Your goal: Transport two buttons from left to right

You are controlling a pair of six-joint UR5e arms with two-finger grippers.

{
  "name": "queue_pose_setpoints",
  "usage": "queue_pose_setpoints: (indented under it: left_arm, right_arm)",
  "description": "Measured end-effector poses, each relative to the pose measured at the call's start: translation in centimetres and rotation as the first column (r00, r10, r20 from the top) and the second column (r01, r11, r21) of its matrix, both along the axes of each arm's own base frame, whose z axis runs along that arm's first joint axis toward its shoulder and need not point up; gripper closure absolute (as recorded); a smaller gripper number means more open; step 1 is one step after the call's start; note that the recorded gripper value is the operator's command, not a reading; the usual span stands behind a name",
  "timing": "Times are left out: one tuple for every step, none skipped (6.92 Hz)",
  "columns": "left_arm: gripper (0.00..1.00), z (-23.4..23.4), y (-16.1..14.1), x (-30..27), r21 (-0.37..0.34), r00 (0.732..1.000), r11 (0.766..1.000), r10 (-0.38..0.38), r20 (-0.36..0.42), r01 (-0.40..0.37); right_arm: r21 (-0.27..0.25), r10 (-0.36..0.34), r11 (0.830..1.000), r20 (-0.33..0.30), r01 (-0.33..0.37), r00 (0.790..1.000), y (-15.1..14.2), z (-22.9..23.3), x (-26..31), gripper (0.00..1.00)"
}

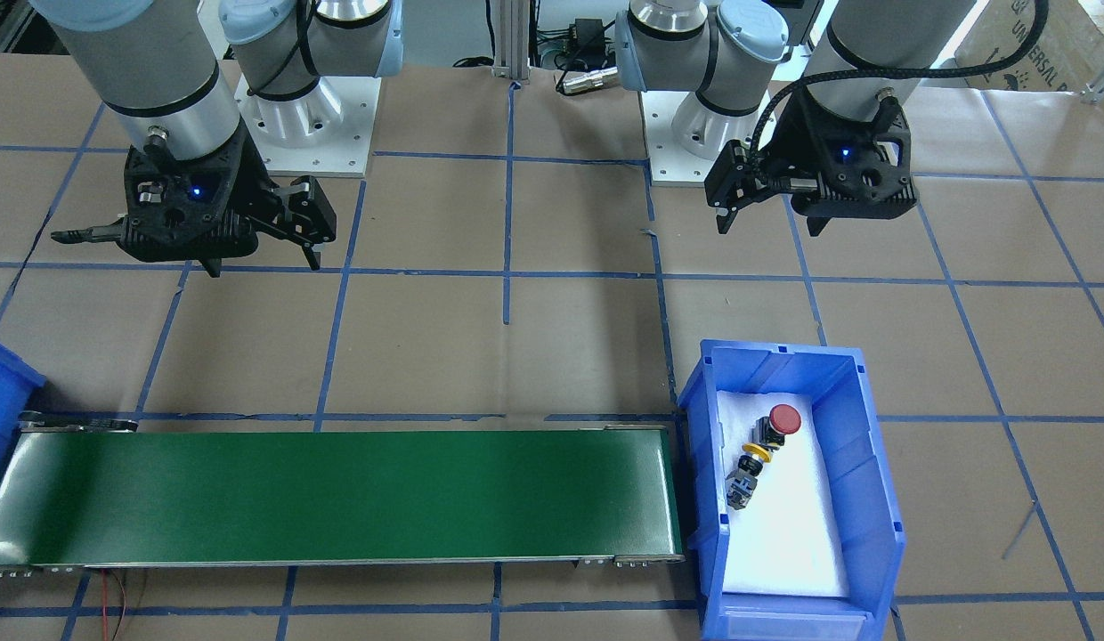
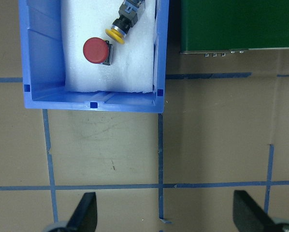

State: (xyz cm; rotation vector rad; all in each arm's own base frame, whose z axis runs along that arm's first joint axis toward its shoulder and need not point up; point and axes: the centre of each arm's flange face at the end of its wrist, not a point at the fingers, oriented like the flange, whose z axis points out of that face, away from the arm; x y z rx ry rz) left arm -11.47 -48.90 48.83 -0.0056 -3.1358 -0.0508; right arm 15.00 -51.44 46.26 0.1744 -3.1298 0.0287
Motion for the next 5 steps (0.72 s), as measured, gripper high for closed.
queue_pose_setpoints:
  left_arm:
    - [0.01, 0.1, 0.0, -0.1, -0.002, 1.000, 1.000, -0.001, 0.002, 0.001]
    - [0.01, -0.1, 0.0, -0.2, 0.001, 1.000, 1.000, -0.003, 0.004, 0.003]
    - [0.01, -0.2, 0.0, -0.1, 0.004, 1.000, 1.000, -0.004, 0.003, 0.004]
    - [0.01, -0.7, -0.5, 0.0, 0.006, 1.000, 1.000, -0.005, 0.002, 0.005]
    - [0.01, -1.6, -1.7, 0.2, 0.000, 1.000, 1.000, -0.007, 0.003, 0.007]
  right_arm:
    - [0.000, -0.001, 1.000, 0.000, 0.001, 1.000, 0.0, 0.0, 0.0, 0.00]
    - [0.000, -0.002, 1.000, 0.000, 0.002, 1.000, 0.0, 0.0, -0.1, 0.00]
    - [0.000, -0.002, 1.000, -0.001, 0.002, 1.000, 0.0, 0.0, -0.1, 0.00]
    - [0.000, -0.002, 1.000, -0.002, 0.002, 1.000, 0.0, 0.0, -0.2, 0.00]
    - [0.000, -0.003, 1.000, -0.002, 0.003, 1.000, -0.1, 0.0, -0.2, 0.00]
